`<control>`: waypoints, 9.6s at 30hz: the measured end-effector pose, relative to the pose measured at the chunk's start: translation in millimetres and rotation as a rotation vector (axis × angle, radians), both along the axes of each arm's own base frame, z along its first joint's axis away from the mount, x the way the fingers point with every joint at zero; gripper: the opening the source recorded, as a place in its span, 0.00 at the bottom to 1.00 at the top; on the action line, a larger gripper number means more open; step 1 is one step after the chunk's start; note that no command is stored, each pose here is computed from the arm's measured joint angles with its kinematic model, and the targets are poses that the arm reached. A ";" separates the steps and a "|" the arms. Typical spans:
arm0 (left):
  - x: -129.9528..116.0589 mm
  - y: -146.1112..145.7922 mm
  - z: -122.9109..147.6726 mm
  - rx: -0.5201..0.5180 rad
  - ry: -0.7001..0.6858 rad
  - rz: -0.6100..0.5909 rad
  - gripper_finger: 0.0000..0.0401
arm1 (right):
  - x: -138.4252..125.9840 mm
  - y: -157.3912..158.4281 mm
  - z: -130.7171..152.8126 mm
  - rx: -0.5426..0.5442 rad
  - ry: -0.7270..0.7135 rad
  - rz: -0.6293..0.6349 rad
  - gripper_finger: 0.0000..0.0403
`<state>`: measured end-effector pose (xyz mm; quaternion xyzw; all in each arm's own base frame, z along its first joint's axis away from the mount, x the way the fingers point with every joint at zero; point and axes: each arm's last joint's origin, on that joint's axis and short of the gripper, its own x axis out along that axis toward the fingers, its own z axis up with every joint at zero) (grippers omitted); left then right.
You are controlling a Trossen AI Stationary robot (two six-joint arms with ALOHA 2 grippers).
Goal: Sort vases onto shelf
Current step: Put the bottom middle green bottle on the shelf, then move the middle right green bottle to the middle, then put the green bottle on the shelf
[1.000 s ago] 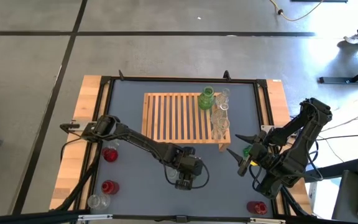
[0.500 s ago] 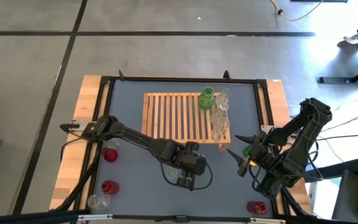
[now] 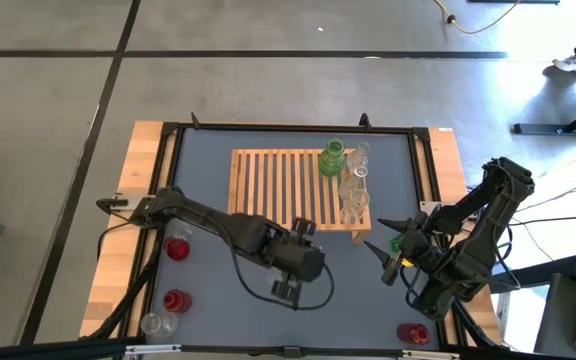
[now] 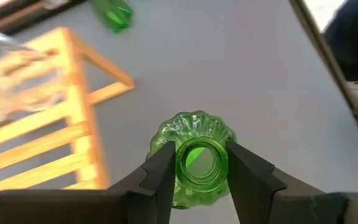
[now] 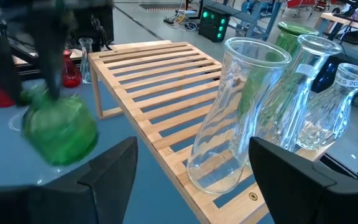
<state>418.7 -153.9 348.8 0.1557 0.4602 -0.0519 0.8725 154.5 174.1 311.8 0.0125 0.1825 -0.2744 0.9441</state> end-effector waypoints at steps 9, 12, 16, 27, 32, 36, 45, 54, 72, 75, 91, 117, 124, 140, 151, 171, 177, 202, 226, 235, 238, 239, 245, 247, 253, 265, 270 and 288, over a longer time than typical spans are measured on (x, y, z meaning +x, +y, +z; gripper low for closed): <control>-13.6 57.6 42.5 0.021 -0.109 0.134 0.30 | 0.1 0.1 0.1 0.002 -0.002 0.000 0.73; -8.8 85.6 44.8 0.021 -0.119 0.202 0.29 | 0.1 0.0 0.1 0.001 -0.002 0.000 0.73; -2.1 125.9 43.5 0.005 -0.128 0.308 0.29 | 0.1 -0.1 0.1 0.000 -0.002 0.000 0.73; 14.0 174.5 21.1 -0.109 -0.151 0.389 0.29 | 0.1 -0.4 0.8 -0.017 -0.019 -0.002 0.73; 21.5 177.8 7.0 -0.123 -0.165 0.378 0.29 | 0.1 -0.4 0.8 -0.018 -0.018 -0.001 0.73; 24.2 179.4 2.9 -0.123 -0.182 0.381 0.29 | 0.1 -0.5 0.9 -0.021 -0.023 -0.002 0.73; 25.9 183.9 -0.5 -0.124 -0.197 0.390 0.32 | 0.3 -0.6 1.5 -0.034 -0.042 -0.003 0.73; 28.8 188.1 -1.0 -0.099 -0.217 0.365 0.45 | 0.3 -0.6 1.5 -0.034 -0.042 -0.003 0.73; -67.1 149.1 112.8 -0.019 -0.374 0.257 0.53 | -0.3 1.3 -2.4 0.062 0.073 0.008 0.73; -96.6 136.8 120.5 -0.009 -0.376 0.208 0.53 | 0.3 2.9 -2.9 0.093 0.082 0.012 0.73; -186.9 128.7 -26.4 -0.081 -0.919 0.163 0.53 | 14.0 -9.4 0.6 0.257 0.088 -0.089 0.73; -235.7 134.4 -64.8 -0.181 -0.956 0.172 0.53 | -12.5 -48.7 -48.5 0.611 0.686 -0.638 0.73; -234.2 134.2 -65.5 -0.181 -0.955 0.173 0.53 | -22.7 -64.3 -55.3 0.631 0.656 -0.693 0.73; -234.2 134.4 -65.1 -0.157 -0.958 0.161 0.53 | -28.7 -69.3 -81.8 0.636 0.677 -0.715 0.69; -234.2 134.3 -65.1 -0.158 -0.958 0.160 0.53 | -25.7 -66.5 -84.0 0.634 0.699 -0.659 0.32; -234.2 133.9 -65.1 -0.163 -0.957 0.149 0.53 | -4.4 -46.0 -71.4 0.805 0.663 -0.429 0.31; -234.2 134.0 -65.1 -0.163 -0.956 0.150 0.53 | 6.0 -35.8 -79.0 0.821 0.685 -0.403 0.33; -234.2 134.0 -65.1 -0.165 -0.956 0.151 0.53 | 74.5 22.6 -62.4 0.718 0.656 -0.216 0.33; -234.2 134.0 -65.2 -0.170 -0.956 0.154 0.53 | 114.6 34.7 -73.4 0.555 0.494 -0.107 0.41; -234.2 134.0 -65.2 -0.170 -0.956 0.154 0.53 | 116.2 33.4 -73.2 0.551 0.491 -0.103 0.65; -234.2 134.0 -65.2 -0.170 -0.956 0.154 0.53 | 113.9 32.3 -68.4 0.549 0.501 -0.080 0.69; -234.2 134.0 -65.2 -0.170 -0.956 0.154 0.53 | 112.0 31.0 -64.1 0.550 0.498 -0.069 0.70; -234.2 134.0 -65.2 -0.170 -0.956 0.154 0.53 | 87.8 31.5 -37.5 0.550 0.434 -0.039 0.69; -234.2 134.0 -65.2 -0.167 -0.956 0.152 0.53 | 77.1 41.3 -34.5 0.551 0.405 -0.016 0.69; -234.2 134.0 -63.4 -0.136 -0.972 0.134 0.53 | 49.9 75.2 -55.9 0.548 0.270 -0.008 0.69; -234.3 132.5 -69.6 -0.184 -0.906 0.108 0.53 | 78.2 97.7 -121.3 0.489 0.159 -0.041 0.68; -234.6 130.5 -73.6 -0.207 -0.858 0.064 0.53 | 92.1 89.3 -133.2 0.441 0.160 -0.084 0.68; -237.0 117.7 -76.0 -0.237 -0.824 -0.012 0.53 | 108.0 76.9 -133.1 0.450 0.173 -0.109 0.46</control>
